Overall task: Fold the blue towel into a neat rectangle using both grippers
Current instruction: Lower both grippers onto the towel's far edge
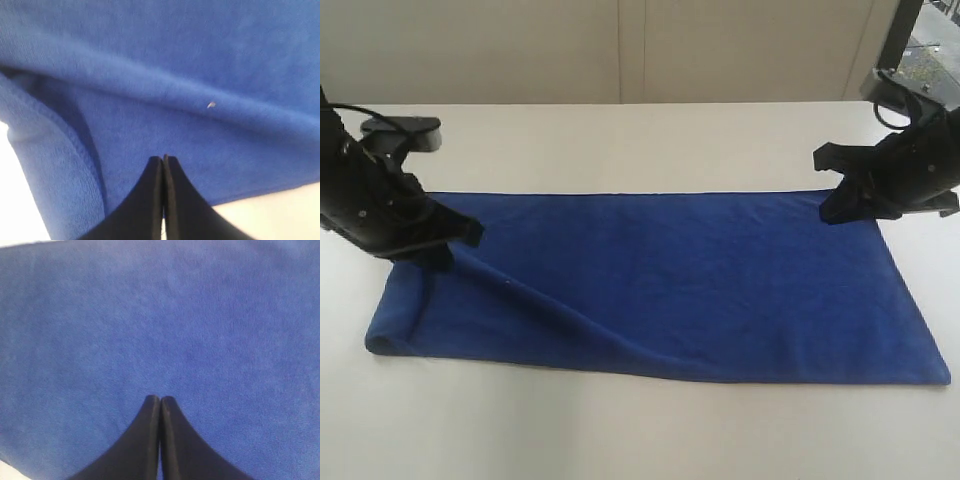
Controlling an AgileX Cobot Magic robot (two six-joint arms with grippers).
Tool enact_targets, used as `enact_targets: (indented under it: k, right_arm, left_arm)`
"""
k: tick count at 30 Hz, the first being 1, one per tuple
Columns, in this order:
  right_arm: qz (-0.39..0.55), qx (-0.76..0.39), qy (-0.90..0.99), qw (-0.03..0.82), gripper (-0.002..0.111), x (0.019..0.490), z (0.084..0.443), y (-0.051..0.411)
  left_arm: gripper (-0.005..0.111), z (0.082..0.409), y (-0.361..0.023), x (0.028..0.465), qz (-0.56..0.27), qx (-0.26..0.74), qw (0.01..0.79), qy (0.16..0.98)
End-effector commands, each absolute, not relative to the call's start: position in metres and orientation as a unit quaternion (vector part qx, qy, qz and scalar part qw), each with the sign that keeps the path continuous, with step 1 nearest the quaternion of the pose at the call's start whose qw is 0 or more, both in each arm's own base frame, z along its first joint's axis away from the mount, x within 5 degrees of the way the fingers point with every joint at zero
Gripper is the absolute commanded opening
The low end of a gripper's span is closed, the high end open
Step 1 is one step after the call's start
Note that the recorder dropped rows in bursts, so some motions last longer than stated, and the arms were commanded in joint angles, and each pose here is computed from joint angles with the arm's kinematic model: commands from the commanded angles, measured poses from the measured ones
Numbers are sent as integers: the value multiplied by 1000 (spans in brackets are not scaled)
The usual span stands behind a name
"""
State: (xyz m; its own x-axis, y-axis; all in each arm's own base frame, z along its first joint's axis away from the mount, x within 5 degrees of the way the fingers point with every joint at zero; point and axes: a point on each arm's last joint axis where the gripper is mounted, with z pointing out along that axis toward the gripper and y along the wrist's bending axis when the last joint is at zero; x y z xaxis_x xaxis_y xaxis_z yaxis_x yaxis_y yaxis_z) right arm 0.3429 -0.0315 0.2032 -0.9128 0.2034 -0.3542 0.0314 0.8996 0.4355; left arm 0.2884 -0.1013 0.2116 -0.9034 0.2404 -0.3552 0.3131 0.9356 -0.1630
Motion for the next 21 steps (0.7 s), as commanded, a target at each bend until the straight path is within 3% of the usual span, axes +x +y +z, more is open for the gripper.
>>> enact_targets:
  k: [1,6,11,21]
  right_arm:
    - [218,53,957,183,0,347,190,-27]
    - [206,29,962,175,0,350,180,-17]
    - [134,37,980,144,0,349,163,-29]
    - [135,41,982,123,0,351,146,-30]
  left_arm:
    - [0,187,-99,279,-103,135,155,973]
    - [0,166,-93,268,-92,125,166,974]
    - [0,162,-91,265,-89,127,163,974]
    - [0,149,-89,269,-64,160,156,973]
